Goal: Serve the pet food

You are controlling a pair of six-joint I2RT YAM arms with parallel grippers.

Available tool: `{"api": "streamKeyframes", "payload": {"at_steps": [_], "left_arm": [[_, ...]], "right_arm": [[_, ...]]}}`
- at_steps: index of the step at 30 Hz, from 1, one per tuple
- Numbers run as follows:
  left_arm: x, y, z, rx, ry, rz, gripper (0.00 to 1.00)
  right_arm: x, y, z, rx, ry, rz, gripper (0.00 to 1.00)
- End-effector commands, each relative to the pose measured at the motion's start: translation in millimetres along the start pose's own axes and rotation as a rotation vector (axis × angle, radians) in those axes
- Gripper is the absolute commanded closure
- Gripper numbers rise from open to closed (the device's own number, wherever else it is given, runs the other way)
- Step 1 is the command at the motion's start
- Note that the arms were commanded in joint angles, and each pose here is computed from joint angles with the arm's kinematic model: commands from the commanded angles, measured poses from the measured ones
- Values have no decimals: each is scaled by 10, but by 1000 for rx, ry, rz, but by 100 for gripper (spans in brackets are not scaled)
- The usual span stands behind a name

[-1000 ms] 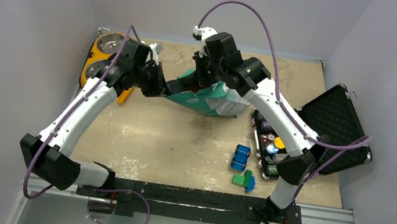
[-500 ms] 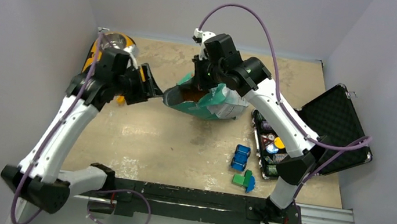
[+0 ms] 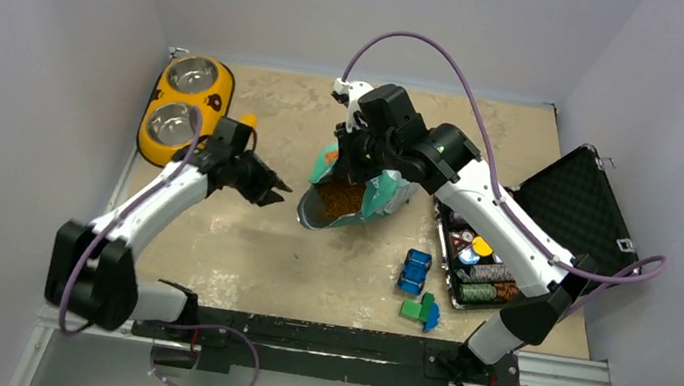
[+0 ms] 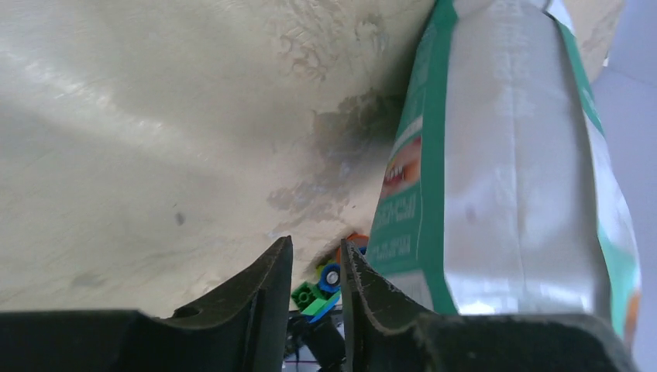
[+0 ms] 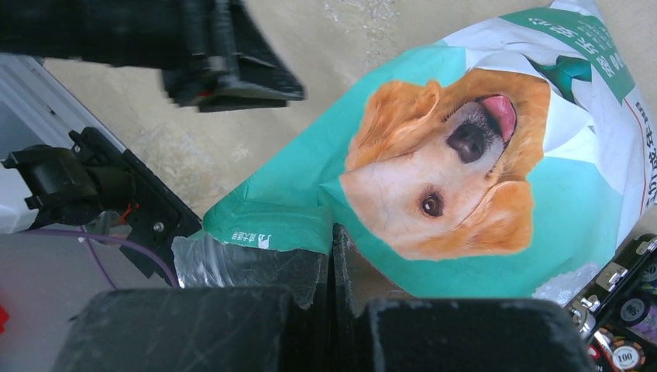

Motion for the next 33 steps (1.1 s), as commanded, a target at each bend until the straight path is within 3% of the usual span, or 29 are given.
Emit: {"api": "streamKeyframes", "payload": {"at_steps": [1,9,16,21,26,33], "left_arm": [[344,-436,-763,156,35,246,69],[796,-1265,-1084,202,153,509,73],[584,-1706,-2051,484,160,494,71],[370,-1966,-2639,582,138,502,69],[50,-2000,-2383,503,93,419,68],[-469,-1396,-1183,76,-205,140,63]], "right_arm": [[-310,242,38,-21,5,-153,100],[-298,228,-14,10,13,-137,100],[-169,17,-353,140,-19,-91,100],[-294,-162,-717,211,-42,-48,100],[-193,-402,-899,244,-82,25,100],[-31,-650,-767,186,-140,101,100]]}}
Point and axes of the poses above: each gripper's point midway between its finger pads, its own y axis back along the fingers, its own z axis along the line the jaws close on, x = y × z, the point moved 3 cm from there along y, back along the fingers, and after that the axes turned 15 degrees about y, right-handed, at the moved point
